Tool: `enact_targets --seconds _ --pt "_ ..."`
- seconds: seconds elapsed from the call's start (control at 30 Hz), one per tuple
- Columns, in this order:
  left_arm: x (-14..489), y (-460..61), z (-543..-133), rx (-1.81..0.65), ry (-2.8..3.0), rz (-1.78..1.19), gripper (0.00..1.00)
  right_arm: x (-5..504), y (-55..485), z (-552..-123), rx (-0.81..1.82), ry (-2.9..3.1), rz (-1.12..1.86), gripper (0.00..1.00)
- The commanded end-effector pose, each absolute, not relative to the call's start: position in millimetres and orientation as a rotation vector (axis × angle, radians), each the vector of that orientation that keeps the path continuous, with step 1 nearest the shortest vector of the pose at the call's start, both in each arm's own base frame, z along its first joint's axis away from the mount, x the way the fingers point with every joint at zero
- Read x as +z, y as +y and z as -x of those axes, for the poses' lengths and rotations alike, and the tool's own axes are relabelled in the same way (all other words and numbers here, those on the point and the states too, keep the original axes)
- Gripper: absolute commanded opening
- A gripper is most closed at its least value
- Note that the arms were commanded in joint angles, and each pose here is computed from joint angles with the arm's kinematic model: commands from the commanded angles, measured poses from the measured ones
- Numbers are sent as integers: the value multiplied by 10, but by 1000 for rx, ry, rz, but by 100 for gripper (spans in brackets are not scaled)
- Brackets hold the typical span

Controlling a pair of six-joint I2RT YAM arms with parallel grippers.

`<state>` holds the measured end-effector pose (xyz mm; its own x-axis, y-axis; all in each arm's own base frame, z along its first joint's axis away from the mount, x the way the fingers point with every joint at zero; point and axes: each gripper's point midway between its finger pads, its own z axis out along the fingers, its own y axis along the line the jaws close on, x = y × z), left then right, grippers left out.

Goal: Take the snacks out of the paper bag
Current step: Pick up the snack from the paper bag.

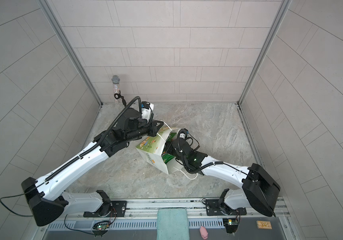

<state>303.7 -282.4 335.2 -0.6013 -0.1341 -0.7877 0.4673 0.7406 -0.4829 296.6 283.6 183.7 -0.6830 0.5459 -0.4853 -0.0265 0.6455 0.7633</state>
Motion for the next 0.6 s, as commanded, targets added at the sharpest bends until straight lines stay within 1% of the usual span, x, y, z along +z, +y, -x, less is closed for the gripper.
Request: enact_targets --seconds 0.0,0.2,0.57 --pt "3373 -2700 -3047 -799 2037 -216 0 1987 2754 -2920 977 2123 -335 0" --pt "3343 -2667 -3072 -776 2042 -193 0 2112 2595 -2835 926 2118 -291 0" --pt "3291 -2616 -3121 -740 2054 -151 0 2408 2420 -2668 976 2090 -209 0"
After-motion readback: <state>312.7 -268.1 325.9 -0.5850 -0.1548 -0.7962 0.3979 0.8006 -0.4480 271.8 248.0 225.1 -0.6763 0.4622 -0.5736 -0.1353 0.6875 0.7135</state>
